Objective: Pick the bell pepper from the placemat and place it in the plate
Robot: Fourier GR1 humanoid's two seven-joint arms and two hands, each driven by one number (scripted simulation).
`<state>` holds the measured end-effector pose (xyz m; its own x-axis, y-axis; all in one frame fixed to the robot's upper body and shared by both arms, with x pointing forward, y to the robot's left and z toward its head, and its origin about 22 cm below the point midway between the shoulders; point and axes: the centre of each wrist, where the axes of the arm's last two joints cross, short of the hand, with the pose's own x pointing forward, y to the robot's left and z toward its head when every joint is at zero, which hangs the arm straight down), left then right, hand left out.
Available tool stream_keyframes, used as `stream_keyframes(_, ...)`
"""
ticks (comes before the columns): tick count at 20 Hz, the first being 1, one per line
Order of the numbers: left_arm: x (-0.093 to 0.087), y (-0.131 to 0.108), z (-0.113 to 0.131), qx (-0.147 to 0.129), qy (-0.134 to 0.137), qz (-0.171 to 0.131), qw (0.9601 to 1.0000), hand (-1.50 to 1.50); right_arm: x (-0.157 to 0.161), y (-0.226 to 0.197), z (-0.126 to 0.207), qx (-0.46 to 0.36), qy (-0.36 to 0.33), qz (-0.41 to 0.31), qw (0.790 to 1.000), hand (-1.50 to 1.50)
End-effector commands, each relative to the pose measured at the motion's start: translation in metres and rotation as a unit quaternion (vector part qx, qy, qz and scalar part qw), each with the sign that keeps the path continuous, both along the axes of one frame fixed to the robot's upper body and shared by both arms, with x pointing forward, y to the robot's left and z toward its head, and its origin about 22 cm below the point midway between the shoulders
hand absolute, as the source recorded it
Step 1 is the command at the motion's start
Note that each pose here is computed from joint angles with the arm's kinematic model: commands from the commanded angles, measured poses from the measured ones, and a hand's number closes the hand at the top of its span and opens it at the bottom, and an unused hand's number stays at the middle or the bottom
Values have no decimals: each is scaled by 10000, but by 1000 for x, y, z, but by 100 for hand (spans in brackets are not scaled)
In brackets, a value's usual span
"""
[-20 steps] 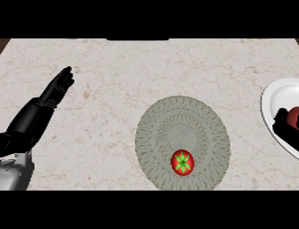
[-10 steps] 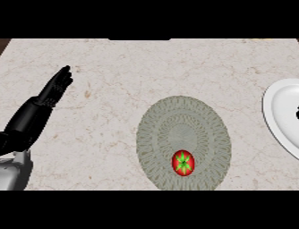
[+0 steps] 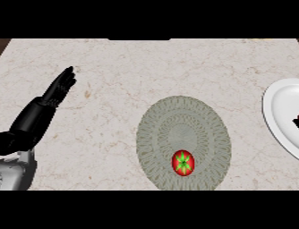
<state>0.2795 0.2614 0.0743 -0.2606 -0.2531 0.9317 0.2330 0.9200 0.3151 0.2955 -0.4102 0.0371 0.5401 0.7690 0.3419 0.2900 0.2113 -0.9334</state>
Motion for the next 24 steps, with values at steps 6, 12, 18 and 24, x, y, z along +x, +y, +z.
stream_keyframes(6, 9, 4, 1, -15, -34, 83, 10000, 0, -13, -13, -8, 237, -1197, 687, 9901, -150)
stream_keyframes(12, 8, 6, 6, -84, 50, 122, 9999, 0, -14, -5, 15, 1796, -2247, 1185, 9504, -150)
stream_keyframes(18, -9, 7, -5, -27, 96, 274, 9996, 0, -46, -26, 29, 3089, -2871, 1212, 8986, -150)
stream_keyframes(24, 6, -5, 15, 17, 117, 117, 9999, 0, -119, -73, 31, 3407, -3221, 1393, 8722, -150)
